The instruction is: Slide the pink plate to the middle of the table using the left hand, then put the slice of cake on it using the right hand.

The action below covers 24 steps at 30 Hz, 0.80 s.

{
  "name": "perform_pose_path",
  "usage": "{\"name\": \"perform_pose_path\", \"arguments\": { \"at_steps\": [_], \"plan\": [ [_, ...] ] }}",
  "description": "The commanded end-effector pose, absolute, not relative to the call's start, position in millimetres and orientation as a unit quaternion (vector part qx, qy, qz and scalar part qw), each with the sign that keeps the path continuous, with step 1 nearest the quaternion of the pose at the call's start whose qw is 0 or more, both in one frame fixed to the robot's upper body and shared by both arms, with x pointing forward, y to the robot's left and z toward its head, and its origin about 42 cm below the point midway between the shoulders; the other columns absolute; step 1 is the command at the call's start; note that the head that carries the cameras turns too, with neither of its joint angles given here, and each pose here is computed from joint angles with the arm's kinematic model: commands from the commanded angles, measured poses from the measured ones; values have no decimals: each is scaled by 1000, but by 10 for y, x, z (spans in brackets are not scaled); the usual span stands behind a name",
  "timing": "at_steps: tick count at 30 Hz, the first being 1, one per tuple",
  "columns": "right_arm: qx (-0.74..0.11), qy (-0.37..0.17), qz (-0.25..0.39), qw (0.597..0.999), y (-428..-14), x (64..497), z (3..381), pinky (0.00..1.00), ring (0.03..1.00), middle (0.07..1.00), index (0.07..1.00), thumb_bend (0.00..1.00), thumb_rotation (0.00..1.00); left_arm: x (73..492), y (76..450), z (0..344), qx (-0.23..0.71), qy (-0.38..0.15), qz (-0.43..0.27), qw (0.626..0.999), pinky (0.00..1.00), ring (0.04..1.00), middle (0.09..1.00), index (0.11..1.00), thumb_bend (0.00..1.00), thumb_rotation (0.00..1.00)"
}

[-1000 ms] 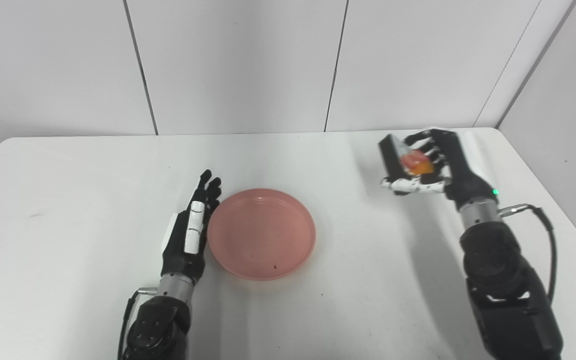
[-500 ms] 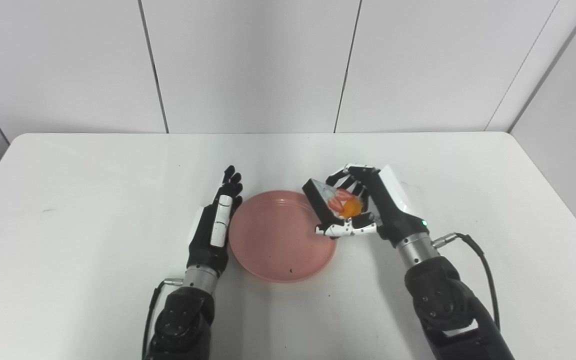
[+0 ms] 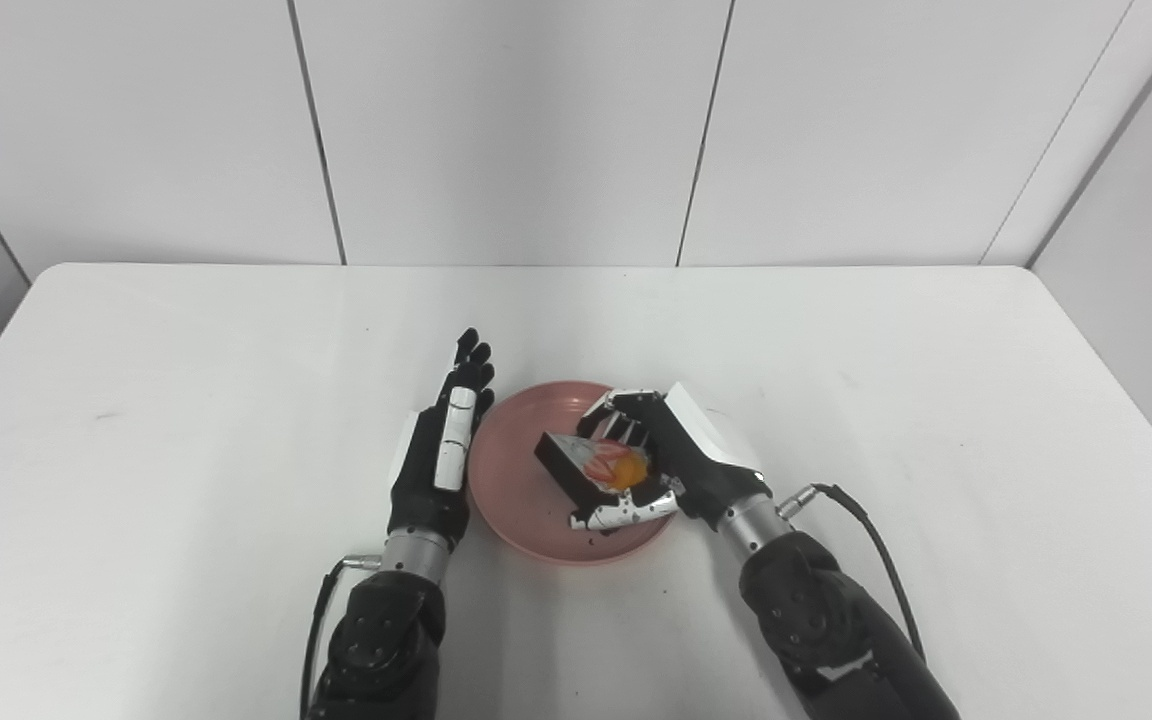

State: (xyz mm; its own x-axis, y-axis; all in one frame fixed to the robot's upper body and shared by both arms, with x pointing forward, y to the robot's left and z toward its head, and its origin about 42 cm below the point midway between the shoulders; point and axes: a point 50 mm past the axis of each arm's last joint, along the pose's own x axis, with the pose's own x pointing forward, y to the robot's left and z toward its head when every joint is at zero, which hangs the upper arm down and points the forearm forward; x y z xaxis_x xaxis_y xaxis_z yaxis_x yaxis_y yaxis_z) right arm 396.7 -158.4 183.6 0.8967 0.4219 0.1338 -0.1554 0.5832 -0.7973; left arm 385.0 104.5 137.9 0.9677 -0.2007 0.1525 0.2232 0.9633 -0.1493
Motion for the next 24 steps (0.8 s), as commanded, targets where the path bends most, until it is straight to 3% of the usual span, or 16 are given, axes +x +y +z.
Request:
{"name": "perform_pose_path", "arguments": {
  "at_steps": [1, 9, 10, 12, 13, 16, 18, 19, 24],
  "plan": [
    [-433, -201, 162, 864, -1518, 4043, 2013, 251, 324, 401, 513, 518, 0, 3790, 999, 1278, -86, -49, -107, 989, 1000, 1000, 999, 1000, 742, 1000],
    [-458, -215, 165, 847, -1547, 4097, 1955, 306, 386, 432, 532, 517, 0, 3792, 983, 1286, -81, -52, -109, 989, 1000, 1000, 998, 1000, 745, 1000],
    [-462, -221, 165, 843, -1564, 4081, 1954, 395, 485, 534, 521, 514, 47, 3791, 985, 1283, -82, -52, -109, 989, 1000, 1000, 997, 1000, 745, 1000],
    [-466, -227, 166, 839, -1588, 4056, 1956, 483, 581, 638, 508, 510, 97, 3789, 988, 1279, -82, -53, -110, 989, 1000, 1000, 997, 1000, 746, 1000],
    [-467, -231, 169, 837, -1601, 4041, 1964, 550, 655, 709, 661, 569, 104, 3790, 989, 1279, -82, -53, -110, 989, 1000, 999, 995, 1000, 746, 1000],
    [-461, -235, 182, 836, -1628, 3998, 1988, 720, 837, 868, 855, 632, 339, 3790, 999, 1289, -80, -52, -111, 989, 1000, 997, 994, 1000, 745, 1000],
    [-451, -236, 193, 839, -1656, 3963, 2001, 803, 903, 925, 909, 654, 448, 3788, 1003, 1291, -78, -52, -109, 990, 1000, 995, 992, 1000, 741, 1000],
    [-445, -236, 198, 841, -1672, 3944, 2008, 897, 961, 970, 951, 678, 542, 3787, 1005, 1289, -76, -52, -108, 990, 1000, 992, 988, 1000, 742, 1000],
    [-414, -242, 203, 854, -1779, 3850, 1987, 973, 999, 999, 997, 707, 644, 3782, 1021, 1291, -80, -53, -107, 990, 1000, 990, 987, 996, 738, 1000]
  ]
}}
